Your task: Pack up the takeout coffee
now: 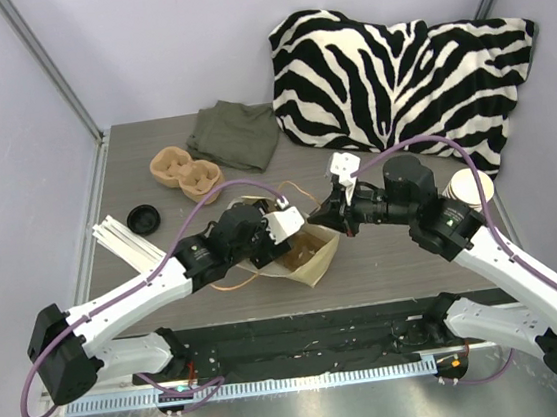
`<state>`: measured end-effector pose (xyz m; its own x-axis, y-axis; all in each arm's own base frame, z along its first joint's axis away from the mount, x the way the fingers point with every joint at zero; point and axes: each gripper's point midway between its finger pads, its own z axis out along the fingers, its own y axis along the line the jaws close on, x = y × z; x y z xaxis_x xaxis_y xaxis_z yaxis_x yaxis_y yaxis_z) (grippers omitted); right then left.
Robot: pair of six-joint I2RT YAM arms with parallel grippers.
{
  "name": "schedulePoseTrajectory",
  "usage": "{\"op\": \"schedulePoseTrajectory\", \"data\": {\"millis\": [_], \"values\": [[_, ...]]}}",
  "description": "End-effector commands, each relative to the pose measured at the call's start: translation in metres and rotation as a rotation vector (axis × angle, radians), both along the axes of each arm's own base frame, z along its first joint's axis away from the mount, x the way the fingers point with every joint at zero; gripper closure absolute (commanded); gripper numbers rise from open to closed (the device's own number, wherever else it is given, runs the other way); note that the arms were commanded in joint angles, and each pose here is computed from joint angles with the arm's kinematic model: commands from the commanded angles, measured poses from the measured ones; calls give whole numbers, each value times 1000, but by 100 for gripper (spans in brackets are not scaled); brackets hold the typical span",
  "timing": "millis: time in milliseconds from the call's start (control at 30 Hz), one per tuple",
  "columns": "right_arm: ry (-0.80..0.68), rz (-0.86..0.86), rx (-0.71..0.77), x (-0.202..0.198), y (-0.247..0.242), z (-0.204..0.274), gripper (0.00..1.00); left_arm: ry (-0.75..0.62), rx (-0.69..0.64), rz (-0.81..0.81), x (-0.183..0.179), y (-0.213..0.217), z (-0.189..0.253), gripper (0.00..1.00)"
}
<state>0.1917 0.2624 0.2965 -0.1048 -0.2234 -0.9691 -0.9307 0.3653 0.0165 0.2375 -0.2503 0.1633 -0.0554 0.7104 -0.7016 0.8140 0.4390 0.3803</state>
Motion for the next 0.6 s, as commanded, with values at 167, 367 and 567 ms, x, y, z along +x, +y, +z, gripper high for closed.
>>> {"op": "schedulePoseTrajectory", "data": {"millis": [167, 367, 567], "values": [[-111, 46, 58, -7, 2, 24, 99, 70, 20, -5, -7, -4, -13, 95], [-113, 50, 48, -7, 3, 22, 99, 124, 19, 24, -10, -5, -7, 97], [-122, 40, 37, -6, 1, 18, 99, 229, 18, 33, -21, -11, 0, 98]]}}
